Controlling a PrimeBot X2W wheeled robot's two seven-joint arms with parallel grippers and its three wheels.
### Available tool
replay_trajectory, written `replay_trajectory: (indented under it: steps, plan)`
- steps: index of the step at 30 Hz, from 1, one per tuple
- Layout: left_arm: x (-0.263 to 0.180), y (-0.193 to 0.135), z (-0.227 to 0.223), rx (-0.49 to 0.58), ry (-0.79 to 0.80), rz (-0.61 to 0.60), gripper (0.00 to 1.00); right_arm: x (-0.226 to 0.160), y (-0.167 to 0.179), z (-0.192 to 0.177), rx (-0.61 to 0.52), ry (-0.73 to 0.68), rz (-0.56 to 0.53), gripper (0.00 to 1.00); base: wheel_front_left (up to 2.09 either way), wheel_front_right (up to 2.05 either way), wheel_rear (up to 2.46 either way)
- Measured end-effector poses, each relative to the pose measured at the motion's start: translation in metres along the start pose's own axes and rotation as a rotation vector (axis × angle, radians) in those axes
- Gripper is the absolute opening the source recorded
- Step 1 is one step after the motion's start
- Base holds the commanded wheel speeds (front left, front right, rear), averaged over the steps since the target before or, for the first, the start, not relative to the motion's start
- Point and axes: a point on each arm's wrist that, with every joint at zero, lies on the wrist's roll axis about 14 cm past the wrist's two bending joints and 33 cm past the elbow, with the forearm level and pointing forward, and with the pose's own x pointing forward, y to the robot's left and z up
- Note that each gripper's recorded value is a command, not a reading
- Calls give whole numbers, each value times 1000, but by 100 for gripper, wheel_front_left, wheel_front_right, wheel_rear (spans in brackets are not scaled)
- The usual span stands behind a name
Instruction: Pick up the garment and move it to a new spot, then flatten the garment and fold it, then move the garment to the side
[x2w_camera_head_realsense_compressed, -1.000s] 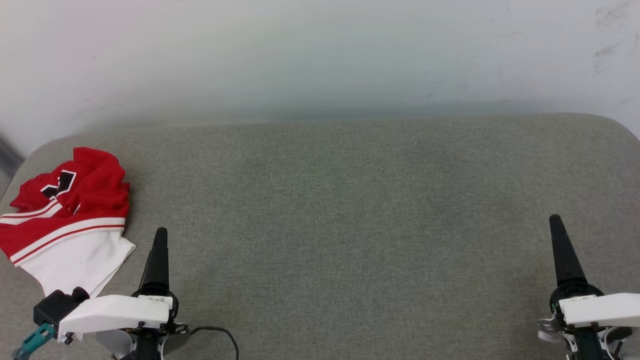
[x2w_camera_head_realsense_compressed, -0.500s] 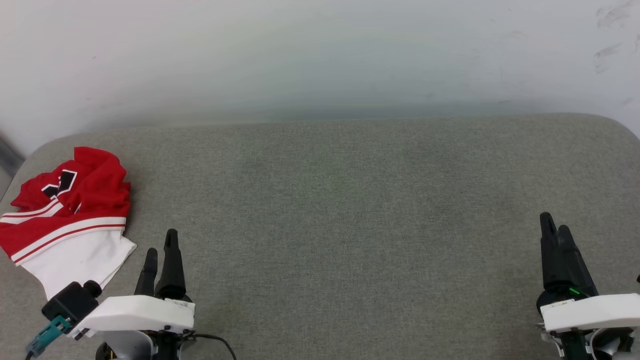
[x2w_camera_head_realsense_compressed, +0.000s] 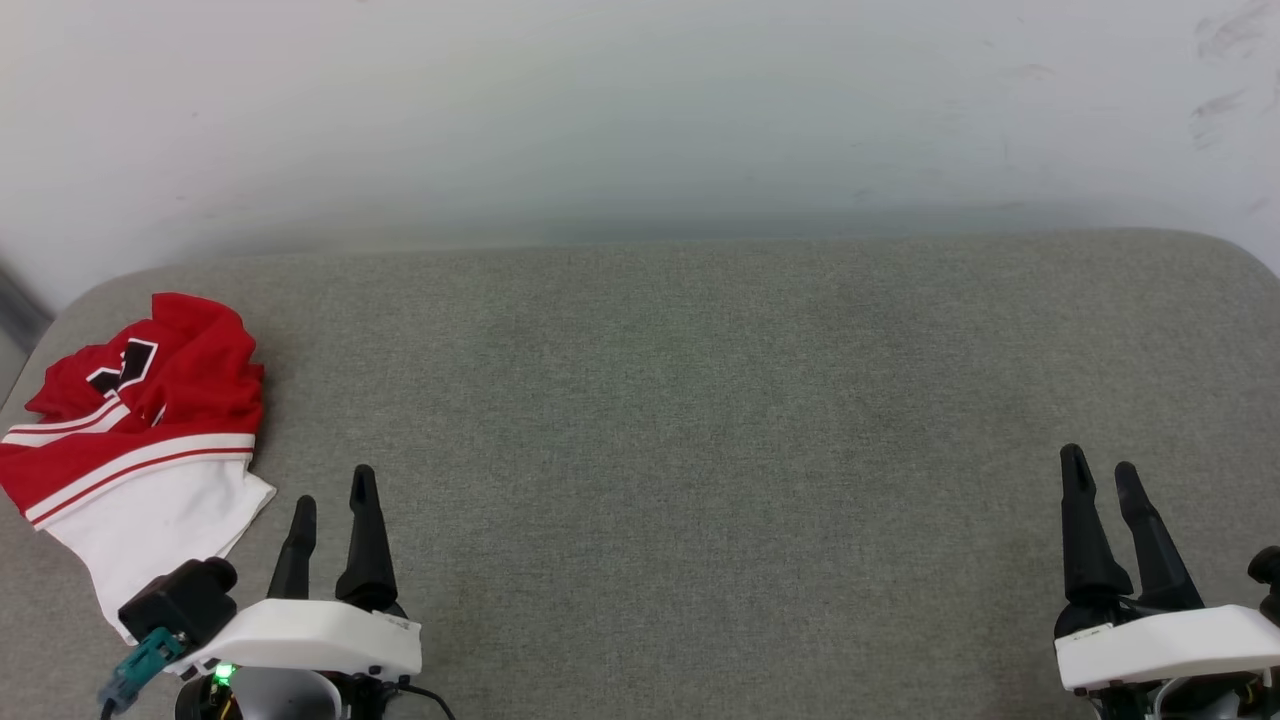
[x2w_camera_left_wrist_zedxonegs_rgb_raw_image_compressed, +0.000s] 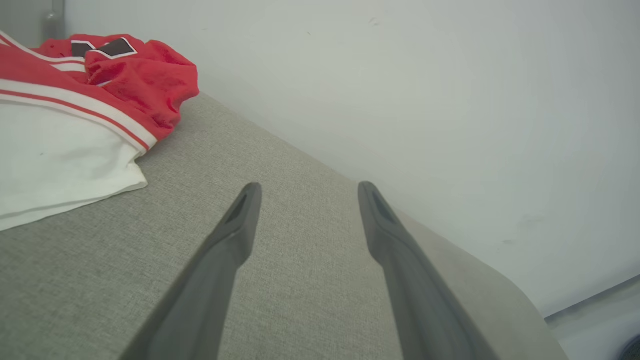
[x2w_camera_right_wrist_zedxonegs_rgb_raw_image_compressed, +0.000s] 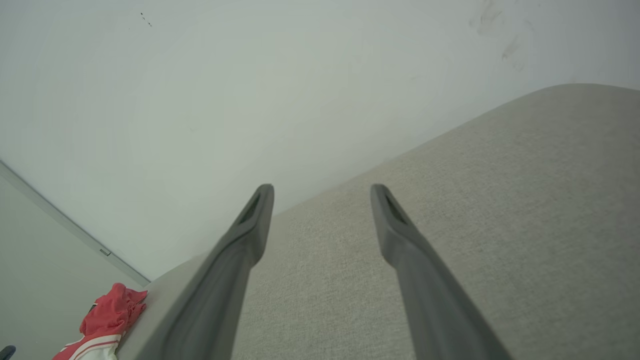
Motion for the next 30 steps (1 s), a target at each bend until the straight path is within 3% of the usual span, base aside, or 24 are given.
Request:
replay_trajectory:
  steps: [30]
  plan:
    - [-10,-20,-6,336,-48,-85,100,-6,8,2,-296,-28,51,100,0,0,0]
